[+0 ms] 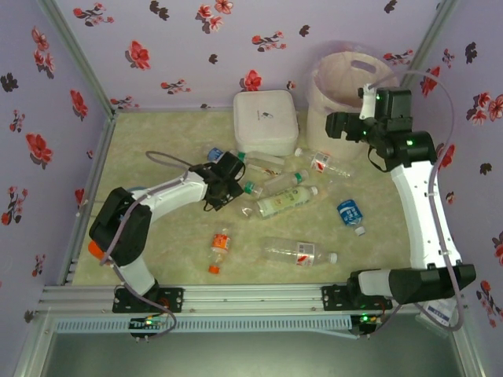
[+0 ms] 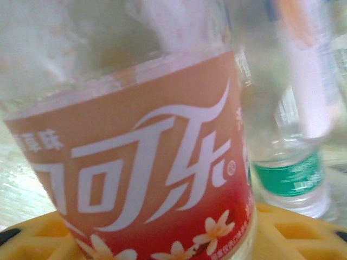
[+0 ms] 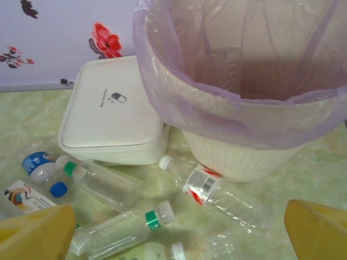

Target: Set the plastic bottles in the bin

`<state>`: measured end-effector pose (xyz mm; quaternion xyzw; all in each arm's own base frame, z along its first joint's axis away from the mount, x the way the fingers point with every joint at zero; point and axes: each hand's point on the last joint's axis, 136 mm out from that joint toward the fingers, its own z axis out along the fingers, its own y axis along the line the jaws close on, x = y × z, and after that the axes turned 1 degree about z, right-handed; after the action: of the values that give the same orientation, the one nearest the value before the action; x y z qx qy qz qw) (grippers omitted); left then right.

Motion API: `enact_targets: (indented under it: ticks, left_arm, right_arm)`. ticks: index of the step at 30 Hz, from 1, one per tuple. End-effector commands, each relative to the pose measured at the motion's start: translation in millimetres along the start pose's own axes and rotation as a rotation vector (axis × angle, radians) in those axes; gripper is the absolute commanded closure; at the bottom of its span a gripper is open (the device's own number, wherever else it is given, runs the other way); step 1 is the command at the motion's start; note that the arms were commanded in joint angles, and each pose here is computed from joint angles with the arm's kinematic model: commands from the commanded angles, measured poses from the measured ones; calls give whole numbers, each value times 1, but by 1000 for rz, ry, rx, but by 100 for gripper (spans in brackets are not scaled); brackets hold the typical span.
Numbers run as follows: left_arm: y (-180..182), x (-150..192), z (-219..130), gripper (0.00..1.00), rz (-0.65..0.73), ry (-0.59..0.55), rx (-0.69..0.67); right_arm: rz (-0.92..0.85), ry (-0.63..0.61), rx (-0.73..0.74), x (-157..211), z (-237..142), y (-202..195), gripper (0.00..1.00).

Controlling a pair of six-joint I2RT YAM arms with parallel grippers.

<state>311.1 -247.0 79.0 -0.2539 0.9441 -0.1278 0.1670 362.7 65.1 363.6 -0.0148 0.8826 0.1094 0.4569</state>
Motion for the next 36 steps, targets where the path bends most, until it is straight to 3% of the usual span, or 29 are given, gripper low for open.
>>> enact_targets:
  ticks: [1,7,12,16,20,22,26,32,36]
  left_arm:
    - [-5,-14,-23,45,62,-56,-16]
    - [-26,-51,-71,52,247,-166,82]
    - [-68,-76,-115,51,584,-254,325]
    - [-93,-62,-139,61,824,-228,552]
    - [-107,-37,-151,61,989,-181,757]
    - [-107,-32,-150,65,1033,-174,793]
    - [-112,-24,-151,88,1090,-159,857]
    - [-123,-15,-162,89,1132,-157,971]
    - [-126,-14,-158,93,1141,-139,972]
  right_arm:
    - [43,-35,-67,-3,-10,13,1]
    - [169,-7,-248,5,-10,42,2]
    - [309,37,-479,6,4,87,11]
    - [275,64,-530,10,22,121,14]
    - [339,55,-647,-6,39,150,23]
    - [330,42,-662,-12,46,162,29]
    - [335,46,-745,-16,59,193,31]
    - [358,88,-778,-16,84,207,25]
    - [359,135,-834,-16,92,222,33]
